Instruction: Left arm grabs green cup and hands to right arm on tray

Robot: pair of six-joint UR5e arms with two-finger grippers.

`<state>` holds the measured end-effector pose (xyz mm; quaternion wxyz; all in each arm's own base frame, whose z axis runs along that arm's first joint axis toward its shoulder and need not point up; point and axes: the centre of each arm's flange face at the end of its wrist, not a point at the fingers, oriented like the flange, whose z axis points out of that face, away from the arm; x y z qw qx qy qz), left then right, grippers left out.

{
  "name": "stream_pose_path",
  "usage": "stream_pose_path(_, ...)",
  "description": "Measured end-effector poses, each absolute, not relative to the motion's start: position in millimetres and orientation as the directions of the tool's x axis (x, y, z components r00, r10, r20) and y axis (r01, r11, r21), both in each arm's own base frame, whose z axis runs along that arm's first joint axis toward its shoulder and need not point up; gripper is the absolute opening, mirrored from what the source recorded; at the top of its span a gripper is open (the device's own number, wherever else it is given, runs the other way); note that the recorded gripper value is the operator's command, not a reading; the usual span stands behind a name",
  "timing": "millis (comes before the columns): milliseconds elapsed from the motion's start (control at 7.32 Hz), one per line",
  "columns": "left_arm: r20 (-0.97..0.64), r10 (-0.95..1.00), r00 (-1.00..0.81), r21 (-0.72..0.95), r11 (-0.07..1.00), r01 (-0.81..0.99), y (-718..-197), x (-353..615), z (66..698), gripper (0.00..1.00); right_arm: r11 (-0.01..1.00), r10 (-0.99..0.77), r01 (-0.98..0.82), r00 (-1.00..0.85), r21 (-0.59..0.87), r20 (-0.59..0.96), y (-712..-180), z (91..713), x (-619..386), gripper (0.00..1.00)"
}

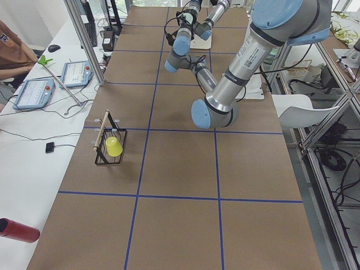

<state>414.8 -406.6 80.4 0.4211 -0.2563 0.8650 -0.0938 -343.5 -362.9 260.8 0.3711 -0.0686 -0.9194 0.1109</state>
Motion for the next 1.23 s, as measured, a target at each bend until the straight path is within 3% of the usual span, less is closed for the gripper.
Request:
stream_pose_path(273, -0.680, -0.526, -0.510, -0.382, 0.849, -0.366, -405.5, 416.9, 81.3, 0.00, 0.967, 0.206, 0.047, -0.720, -0.249, 0.663, -361.7, 261.1, -342.8, 0.49)
stream_pose_path(410, -0.681, -0.527, -0.509, -0.383, 0.848, -0.366, -405.5, 417.3, 81.8, 0.00, 0.968, 0.205, 0.048, -0.721, -0.247, 0.662, -361.3, 261.3, -342.5, 0.35)
stream_pose_path(546, -0.681, -0.527, -0.509, -0.383, 0.848, -0.365, -405.5, 417.6, 82.8, 0.63, 0.969, 0.203, 0.050, -0.725, -0.243, 0.658, -360.6, 263.0, -342.0, 0.19)
stream_pose_path(683, -0.683, -0.524, -0.509, -0.382, 0.850, -0.363, -405.6, 417.8, 84.0, 1.00, 0.970, 0.200, 0.052, -0.730, -0.238, 0.654, -360.1, 266.2, -341.6, 0.00)
stream_pose_path(1230, -0.684, -0.513, -0.519, -0.373, 0.857, -0.356, -404.7, 410.3, 81.8, 1.00, 0.971, 0.197, 0.054, -0.734, -0.235, 0.649, -359.6, 271.9, -340.8, 0.00)
